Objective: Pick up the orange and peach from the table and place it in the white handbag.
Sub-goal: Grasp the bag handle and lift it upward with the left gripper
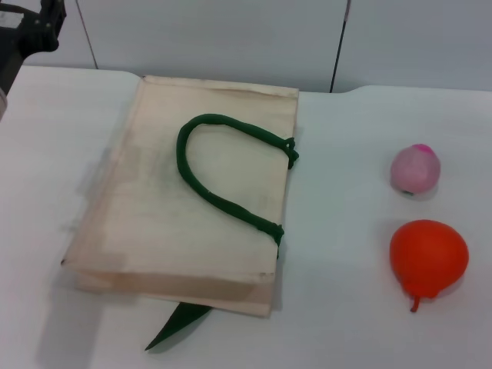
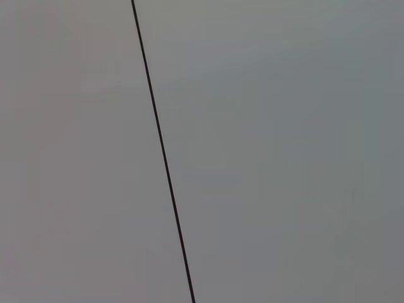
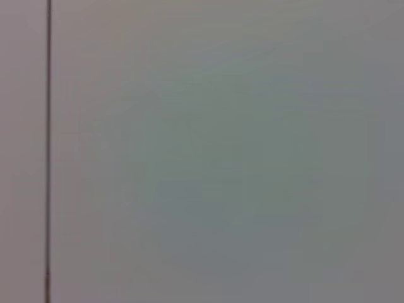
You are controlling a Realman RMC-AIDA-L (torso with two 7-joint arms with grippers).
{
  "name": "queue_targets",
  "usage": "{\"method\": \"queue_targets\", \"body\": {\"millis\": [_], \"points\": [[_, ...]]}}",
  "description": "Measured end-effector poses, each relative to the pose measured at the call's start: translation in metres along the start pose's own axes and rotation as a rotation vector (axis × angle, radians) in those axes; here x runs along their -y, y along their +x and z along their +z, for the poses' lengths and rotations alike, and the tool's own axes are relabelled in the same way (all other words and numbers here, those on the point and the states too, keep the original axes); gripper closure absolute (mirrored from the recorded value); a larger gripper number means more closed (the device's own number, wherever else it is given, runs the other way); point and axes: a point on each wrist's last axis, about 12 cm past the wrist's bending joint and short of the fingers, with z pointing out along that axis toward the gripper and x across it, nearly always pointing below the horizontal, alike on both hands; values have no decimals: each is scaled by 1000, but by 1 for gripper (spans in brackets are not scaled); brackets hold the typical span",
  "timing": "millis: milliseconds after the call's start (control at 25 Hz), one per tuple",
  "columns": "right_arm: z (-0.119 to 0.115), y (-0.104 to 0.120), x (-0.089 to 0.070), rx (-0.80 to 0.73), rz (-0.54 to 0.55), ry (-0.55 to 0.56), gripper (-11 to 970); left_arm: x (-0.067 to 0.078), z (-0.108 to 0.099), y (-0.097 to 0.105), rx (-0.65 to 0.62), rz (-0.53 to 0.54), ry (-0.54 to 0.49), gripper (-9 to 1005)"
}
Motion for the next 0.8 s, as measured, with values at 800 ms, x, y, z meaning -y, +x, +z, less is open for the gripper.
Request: {"method": "queue_targets", "body": {"millis": [800], "points": [[7, -1, -7, -2, -8, -26, 293, 5, 6, -3, -1, -13, 27, 423]]}}
